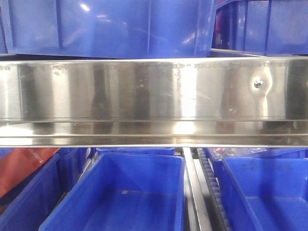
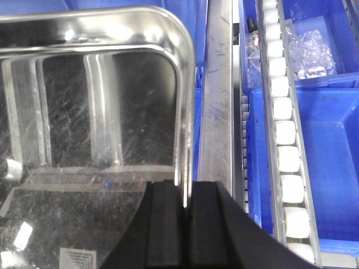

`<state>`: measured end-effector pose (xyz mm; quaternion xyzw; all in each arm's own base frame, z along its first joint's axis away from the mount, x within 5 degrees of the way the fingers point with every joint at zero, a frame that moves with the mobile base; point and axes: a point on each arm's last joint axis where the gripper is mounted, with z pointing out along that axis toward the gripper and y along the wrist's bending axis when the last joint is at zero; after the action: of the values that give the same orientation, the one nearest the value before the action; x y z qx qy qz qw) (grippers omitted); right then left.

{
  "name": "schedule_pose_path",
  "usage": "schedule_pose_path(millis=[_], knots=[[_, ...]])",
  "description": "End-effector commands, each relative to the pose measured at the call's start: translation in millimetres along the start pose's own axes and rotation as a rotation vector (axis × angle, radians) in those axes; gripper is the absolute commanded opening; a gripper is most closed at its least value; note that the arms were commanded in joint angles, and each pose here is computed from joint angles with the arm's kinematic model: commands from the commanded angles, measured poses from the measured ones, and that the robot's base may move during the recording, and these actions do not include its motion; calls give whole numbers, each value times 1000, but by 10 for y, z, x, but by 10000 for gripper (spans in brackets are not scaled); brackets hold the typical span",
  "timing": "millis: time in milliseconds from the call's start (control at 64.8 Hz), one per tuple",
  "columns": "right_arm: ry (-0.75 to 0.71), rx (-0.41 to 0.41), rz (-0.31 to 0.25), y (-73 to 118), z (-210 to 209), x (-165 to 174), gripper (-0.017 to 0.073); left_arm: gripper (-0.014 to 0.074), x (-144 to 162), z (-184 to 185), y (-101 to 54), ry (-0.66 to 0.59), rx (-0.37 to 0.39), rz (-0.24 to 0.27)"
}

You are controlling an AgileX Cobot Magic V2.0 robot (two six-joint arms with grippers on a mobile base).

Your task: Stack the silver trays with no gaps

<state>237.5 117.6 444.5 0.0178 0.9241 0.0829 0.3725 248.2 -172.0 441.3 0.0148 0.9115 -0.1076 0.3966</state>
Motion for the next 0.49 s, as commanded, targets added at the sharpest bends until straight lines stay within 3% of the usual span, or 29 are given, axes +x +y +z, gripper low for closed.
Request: schedule_pose_path(millis=[0,478], knots=[[-45,0,-19,3,2,-38,-77,-16,-32,-98,-7,-32,23,-3],[-57,-10,-23,34,57,-60,-77,-16,-32,-98,-7,-32,23,-3]])
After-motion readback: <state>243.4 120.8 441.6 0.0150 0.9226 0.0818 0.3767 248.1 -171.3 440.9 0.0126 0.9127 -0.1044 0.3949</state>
